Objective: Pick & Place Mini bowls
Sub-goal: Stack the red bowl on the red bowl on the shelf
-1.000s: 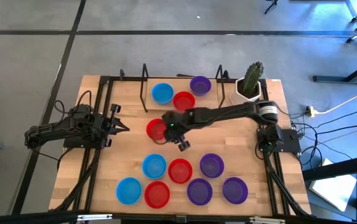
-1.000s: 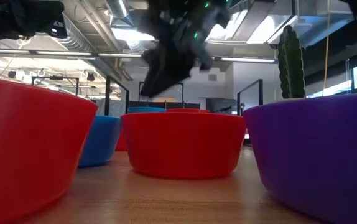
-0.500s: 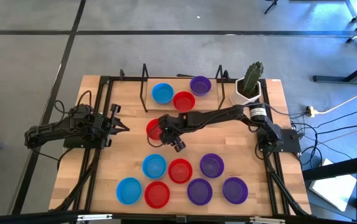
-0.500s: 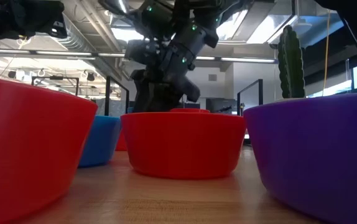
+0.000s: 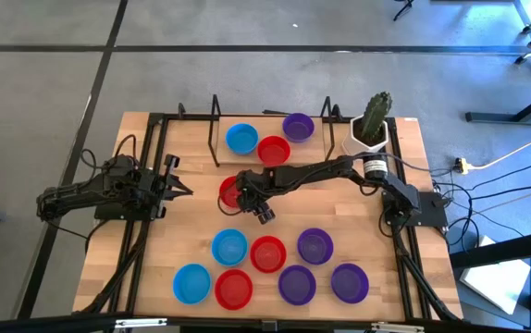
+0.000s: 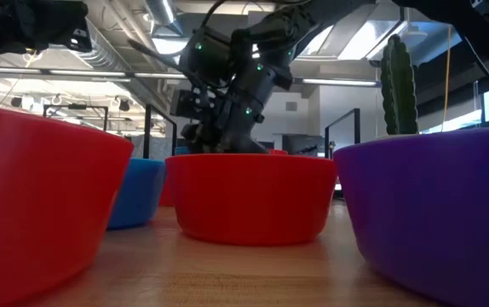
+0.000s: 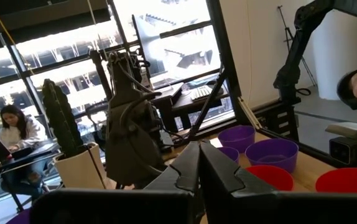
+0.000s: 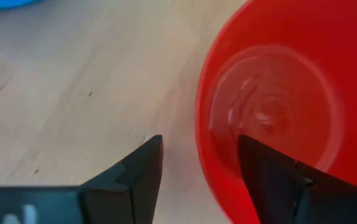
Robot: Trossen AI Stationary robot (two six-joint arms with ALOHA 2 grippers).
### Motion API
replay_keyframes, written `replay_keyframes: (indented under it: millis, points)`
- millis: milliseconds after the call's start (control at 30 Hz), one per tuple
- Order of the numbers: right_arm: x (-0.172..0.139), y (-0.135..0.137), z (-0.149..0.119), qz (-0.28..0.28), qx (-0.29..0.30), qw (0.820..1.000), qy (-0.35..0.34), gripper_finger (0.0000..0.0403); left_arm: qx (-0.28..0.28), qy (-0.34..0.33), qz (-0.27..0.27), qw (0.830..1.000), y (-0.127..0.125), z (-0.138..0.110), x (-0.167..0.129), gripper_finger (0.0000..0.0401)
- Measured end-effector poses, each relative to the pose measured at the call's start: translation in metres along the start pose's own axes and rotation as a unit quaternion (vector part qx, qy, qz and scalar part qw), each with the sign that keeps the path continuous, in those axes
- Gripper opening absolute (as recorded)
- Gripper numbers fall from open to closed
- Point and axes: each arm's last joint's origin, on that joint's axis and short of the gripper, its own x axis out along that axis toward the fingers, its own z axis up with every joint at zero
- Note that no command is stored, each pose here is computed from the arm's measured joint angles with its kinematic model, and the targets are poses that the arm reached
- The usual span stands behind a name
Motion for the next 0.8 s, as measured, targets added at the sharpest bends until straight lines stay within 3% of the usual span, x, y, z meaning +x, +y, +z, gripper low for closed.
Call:
replay_keyframes:
  millis: [167, 433, 667, 800]
  points:
    - [0.001, 0.000, -0.001, 0.000, 0.005, 1.000, 0.000, 0.0173, 0.001, 0.000, 0.000, 1.000, 0.000, 0.000, 0.000, 0.0004]
    - [0.001, -0.001, -0.001, 0.000, 0.014, 1.000, 0.001, 0.0020, 0.001, 0.000, 0.000, 1.000, 0.000, 0.000, 0.000, 0.0008]
    - [-0.007, -0.007, 0.008, -0.012, 0.013, 1.000, -0.006, 0.0011, 0.001, 0.001, 0.000, 1.000, 0.000, 0.000, 0.000, 0.0004]
    - [-0.030, -0.015, 0.027, -0.021, 0.013, 1.000, -0.016, 0.0007, 0.000, 0.002, 0.000, 1.000, 0.000, 0.000, 0.000, 0.0008]
